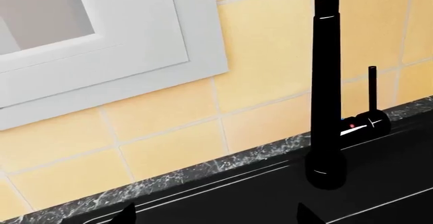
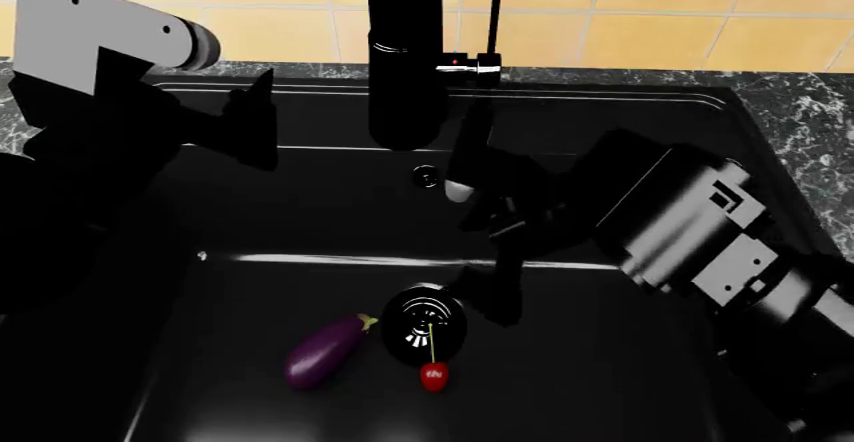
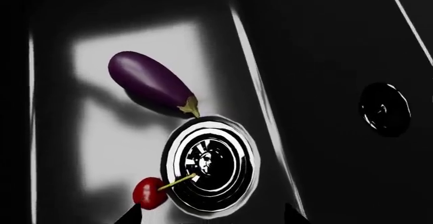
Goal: Pick up the fruits and vegetables and place them in the sink. Turn on the sink faucet to wash them. Then turn the sink off and put them in the tray.
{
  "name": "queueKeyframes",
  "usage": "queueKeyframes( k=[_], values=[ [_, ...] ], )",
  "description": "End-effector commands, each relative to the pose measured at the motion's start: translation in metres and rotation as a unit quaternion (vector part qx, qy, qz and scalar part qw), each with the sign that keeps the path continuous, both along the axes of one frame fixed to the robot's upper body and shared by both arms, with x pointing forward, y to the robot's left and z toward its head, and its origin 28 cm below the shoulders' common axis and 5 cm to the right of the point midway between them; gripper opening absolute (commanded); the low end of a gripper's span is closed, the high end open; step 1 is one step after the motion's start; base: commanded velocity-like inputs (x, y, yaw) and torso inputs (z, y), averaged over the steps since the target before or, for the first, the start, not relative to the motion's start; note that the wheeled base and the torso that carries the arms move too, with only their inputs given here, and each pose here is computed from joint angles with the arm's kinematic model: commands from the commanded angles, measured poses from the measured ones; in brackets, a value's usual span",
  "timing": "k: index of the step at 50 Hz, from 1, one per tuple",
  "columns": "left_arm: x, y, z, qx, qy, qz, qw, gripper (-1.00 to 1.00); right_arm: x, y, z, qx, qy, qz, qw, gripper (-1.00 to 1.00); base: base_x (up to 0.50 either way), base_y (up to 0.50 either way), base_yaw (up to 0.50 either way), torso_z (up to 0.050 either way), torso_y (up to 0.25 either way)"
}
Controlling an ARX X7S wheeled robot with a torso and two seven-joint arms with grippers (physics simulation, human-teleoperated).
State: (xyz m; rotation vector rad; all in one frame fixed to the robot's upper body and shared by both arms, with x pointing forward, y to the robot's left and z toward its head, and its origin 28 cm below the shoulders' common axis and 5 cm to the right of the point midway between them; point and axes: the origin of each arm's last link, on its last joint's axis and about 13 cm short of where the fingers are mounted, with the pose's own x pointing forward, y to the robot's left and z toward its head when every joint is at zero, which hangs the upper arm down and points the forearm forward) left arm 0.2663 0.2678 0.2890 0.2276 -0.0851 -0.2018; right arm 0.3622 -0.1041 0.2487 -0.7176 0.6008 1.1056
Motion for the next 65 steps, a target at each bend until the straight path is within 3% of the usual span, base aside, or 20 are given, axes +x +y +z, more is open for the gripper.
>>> queueKeyframes(
  k=[1,7,16,38,52,65],
  values=[
    [0.000,0.000,0.000,0.000,0.000,-0.001,1.000,1.00,0.008,0.004,-0.014,-0.009,0.035,0.004,0.999,1.00,0.00,0.00,0.00,0.000,0.000],
    [0.001,-0.001,-0.002,0.000,0.001,-0.001,1.000,1.00,0.013,0.006,-0.018,0.030,0.048,-0.002,0.998,1.00,0.00,0.00,0.00,0.000,0.000],
    [0.002,0.000,-0.002,0.000,0.002,-0.001,1.000,1.00,0.021,0.014,-0.031,0.036,0.074,0.000,0.997,1.00,0.00,0.00,0.00,0.000,0.000],
    [0.002,0.001,-0.004,-0.001,0.003,0.001,1.000,1.00,0.025,0.028,-0.045,-0.038,0.119,0.037,0.991,1.00,0.00,0.00,0.00,0.000,0.000],
    [0.001,0.001,-0.005,-0.001,0.003,0.000,1.000,1.00,0.032,0.038,-0.052,-0.039,0.124,0.047,0.990,1.00,0.00,0.00,0.00,0.000,0.000],
    [0.002,0.003,-0.006,-0.003,0.004,0.001,1.000,1.00,0.037,0.050,-0.058,-0.086,0.139,0.061,0.985,1.00,0.00,0.00,0.00,0.000,0.000]
  ],
)
